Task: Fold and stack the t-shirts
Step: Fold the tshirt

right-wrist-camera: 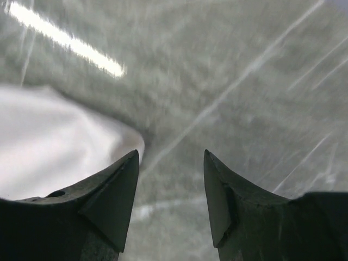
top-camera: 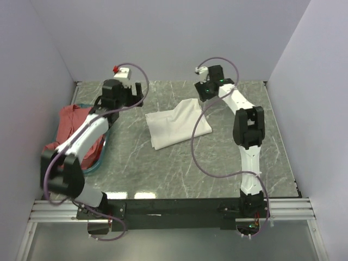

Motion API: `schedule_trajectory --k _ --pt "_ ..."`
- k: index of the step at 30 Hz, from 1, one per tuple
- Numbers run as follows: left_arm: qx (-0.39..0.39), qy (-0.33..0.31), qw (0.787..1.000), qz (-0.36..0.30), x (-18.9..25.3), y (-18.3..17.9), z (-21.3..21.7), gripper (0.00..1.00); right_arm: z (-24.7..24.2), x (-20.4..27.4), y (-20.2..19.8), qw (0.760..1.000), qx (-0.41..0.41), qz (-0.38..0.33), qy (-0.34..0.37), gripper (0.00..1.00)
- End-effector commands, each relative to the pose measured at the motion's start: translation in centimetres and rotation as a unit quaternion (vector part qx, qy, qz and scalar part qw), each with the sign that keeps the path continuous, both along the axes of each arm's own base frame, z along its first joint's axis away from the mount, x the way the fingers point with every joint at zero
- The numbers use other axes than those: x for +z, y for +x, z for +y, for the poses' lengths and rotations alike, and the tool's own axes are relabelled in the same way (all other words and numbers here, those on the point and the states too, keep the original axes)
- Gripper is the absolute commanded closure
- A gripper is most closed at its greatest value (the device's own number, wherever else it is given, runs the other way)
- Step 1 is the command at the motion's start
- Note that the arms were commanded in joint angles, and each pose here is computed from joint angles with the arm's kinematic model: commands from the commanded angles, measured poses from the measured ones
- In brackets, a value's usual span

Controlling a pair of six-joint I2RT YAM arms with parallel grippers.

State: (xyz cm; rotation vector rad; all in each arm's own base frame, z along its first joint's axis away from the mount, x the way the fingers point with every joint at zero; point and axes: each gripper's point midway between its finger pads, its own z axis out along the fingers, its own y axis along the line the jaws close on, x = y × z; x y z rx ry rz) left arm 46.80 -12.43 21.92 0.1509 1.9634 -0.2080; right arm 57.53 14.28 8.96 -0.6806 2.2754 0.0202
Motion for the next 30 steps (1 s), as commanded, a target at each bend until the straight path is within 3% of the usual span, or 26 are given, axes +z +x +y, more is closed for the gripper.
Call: schedule_trajectory --k 1,3,9,15,21,24,25,27,30 --pt "-0.025 -0.111 0.991 0.063 -1.8 -5.3 -2.3 0.01 -0.4 3.9 -3.9 0.988 0.064 0.065 0.123 0.42" --pt "-0.024 -0.131 0.987 0.089 -3.4 -6.5 -2.5 0.03 -0.9 3.8 -5.9 0.977 0.074 0.102 0.174 0.42" --pt "-0.009 -0.213 0.964 0.161 -6.7 -8.8 -3.8 0.14 -1.3 -1.2 -12.8 0.942 0.045 0.247 0.223 0.35" --pt "0.008 -0.235 0.953 0.189 -9.0 -10.9 -3.6 0.16 -1.5 -3.4 -14.1 0.934 0.003 0.271 0.233 0.34" --pt "0.010 -0.229 0.957 0.177 -8.6 -12.6 -2.8 0.15 0.1 -4.7 -16.2 0.903 0.006 0.334 0.270 0.34" --pt "0.013 -0.230 0.958 0.171 -8.4 -12.9 -2.5 0.15 0.4 -5.1 -17.2 0.895 0.006 0.354 0.271 0.58" --pt "0.015 -0.231 0.958 0.169 -8.3 -12.9 -2.5 0.15 0.1 -5.3 -17.4 0.896 0.001 0.357 0.264 0.77" --pt "0.023 -0.230 0.959 0.165 -8.3 -12.5 -2.3 0.16 -1.2 -5.6 -18.1 0.900 -0.012 0.358 0.249 1.00" --pt "0.019 -0.233 0.960 0.154 -7.3 -11.4 -2.6 0.21 -3.3 -5.3 -19.9 0.909 -0.018 0.350 0.224 1.00"
